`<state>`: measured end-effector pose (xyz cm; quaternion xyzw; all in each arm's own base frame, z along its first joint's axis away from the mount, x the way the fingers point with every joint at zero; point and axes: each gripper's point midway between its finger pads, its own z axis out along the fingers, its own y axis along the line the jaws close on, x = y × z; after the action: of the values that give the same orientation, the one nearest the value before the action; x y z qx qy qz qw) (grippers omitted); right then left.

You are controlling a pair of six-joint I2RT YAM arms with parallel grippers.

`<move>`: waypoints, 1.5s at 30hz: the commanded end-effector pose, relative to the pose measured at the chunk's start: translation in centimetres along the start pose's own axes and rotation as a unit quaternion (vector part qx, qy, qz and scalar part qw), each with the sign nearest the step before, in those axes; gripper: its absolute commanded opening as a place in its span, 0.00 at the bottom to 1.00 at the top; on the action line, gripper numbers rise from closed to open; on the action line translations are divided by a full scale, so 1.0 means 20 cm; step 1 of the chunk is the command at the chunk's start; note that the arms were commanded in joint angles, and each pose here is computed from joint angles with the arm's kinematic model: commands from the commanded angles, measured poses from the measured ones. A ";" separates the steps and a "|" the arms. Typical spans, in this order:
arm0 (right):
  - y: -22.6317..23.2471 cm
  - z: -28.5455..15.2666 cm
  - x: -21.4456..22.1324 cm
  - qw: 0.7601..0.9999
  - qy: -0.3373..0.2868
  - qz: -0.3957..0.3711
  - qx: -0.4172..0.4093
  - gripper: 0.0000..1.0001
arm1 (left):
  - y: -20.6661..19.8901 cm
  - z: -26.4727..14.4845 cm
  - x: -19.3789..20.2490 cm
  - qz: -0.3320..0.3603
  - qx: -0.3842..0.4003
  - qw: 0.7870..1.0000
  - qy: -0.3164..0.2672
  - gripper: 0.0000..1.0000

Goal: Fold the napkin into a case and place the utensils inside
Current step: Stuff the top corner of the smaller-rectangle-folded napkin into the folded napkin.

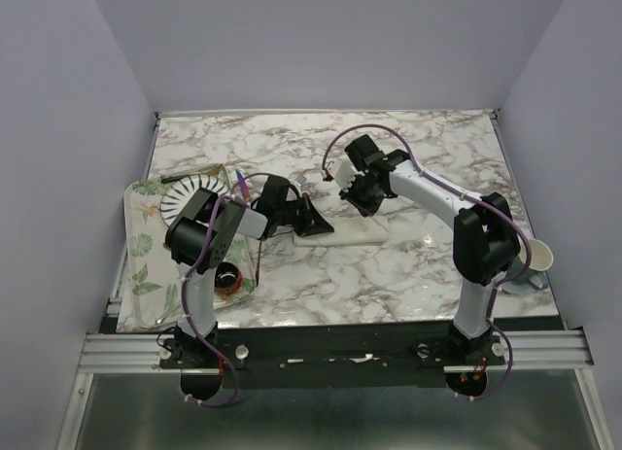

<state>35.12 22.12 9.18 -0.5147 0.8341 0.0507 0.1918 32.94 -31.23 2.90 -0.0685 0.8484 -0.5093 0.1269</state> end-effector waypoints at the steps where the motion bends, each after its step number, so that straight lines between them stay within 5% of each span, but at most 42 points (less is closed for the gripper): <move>1: 0.02 0.11 0.15 0.999 0.045 0.016 0.009 0.14 | 0.24 0.00 0.06 -0.023 -0.078 0.997 0.008 0.00; 16: -0.04 0.32 0.35 0.990 0.115 -0.024 0.078 0.11 | 0.30 -0.03 0.03 -0.011 -0.093 0.996 0.012 0.00; 30: 0.03 -0.02 -0.01 0.999 0.013 0.027 0.024 0.14 | 0.29 -0.02 0.01 0.001 -0.097 0.995 0.019 0.00; 45: 0.03 0.35 0.28 0.994 0.096 -0.009 0.045 0.13 | 0.34 -0.04 0.01 0.016 -0.116 0.993 0.032 0.00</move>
<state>33.72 20.76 3.11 -0.5069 0.8502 0.0004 0.1421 33.91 -30.57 2.91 -0.0259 0.8612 -0.4902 0.1320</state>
